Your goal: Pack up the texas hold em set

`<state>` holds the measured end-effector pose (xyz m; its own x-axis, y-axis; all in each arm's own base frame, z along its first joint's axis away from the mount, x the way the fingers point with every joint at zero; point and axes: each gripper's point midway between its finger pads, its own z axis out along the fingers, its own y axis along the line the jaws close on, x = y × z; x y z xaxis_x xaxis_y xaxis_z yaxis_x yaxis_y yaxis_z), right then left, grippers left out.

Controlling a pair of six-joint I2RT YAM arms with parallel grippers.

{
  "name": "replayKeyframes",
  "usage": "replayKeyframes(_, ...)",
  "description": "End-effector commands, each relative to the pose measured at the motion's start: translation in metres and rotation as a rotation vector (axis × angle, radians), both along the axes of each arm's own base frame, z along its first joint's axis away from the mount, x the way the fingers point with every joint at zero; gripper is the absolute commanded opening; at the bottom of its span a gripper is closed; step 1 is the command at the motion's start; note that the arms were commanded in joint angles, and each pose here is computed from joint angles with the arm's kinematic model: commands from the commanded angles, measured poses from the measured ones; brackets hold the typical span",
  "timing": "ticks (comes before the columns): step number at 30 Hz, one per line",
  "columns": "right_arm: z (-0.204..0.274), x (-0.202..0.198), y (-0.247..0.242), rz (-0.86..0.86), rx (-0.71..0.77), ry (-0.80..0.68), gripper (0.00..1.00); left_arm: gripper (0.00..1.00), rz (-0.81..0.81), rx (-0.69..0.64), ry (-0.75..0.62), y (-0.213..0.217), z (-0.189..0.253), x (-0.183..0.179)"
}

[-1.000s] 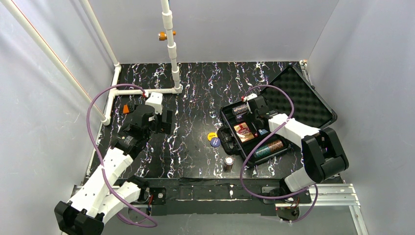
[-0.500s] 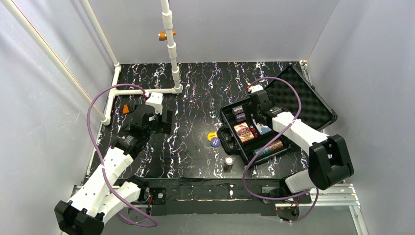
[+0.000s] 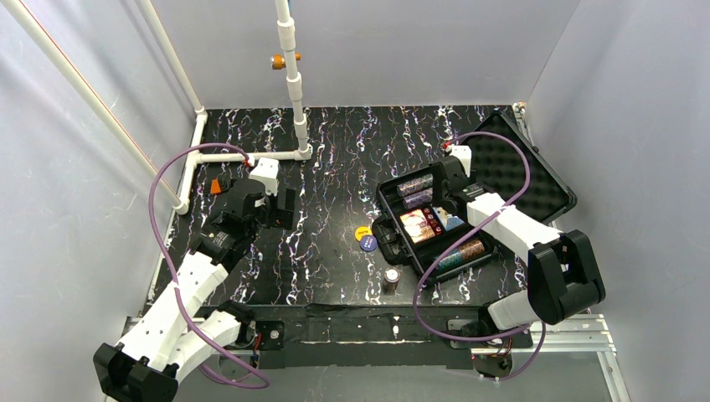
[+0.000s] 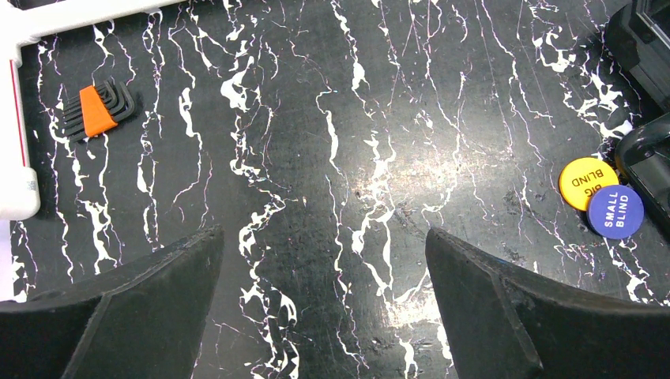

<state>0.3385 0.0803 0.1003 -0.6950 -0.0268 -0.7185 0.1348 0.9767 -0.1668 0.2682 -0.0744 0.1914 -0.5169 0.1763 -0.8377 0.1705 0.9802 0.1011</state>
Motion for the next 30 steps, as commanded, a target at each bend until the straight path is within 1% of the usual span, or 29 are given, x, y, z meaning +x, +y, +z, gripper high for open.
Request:
replayKeyframes(1,0.011,0.008,-0.018,-0.116,0.016,-0.084,0.62,0.98,0.003,0.007,-0.004,0.003,0.001,0.000)
replayKeyframes(8,-0.005,0.008,-0.028,-0.150,0.039,-0.050,0.52,0.98,-0.001,0.006,-0.001,0.002,0.000,0.000)
replayKeyframes(18,-0.010,0.012,-0.038,-0.173,0.042,-0.043,0.39,0.98,-0.002,0.006,-0.001,0.002,0.000,0.000)
replayKeyframes(23,-0.015,0.012,-0.040,-0.176,0.045,-0.033,0.35,0.98,-0.003,0.006,0.002,0.002,0.000,0.000)
replayKeyframes(30,-0.021,0.012,-0.045,-0.187,0.048,-0.024,0.34,0.98,-0.004,0.006,0.003,0.001,-0.001,0.001)
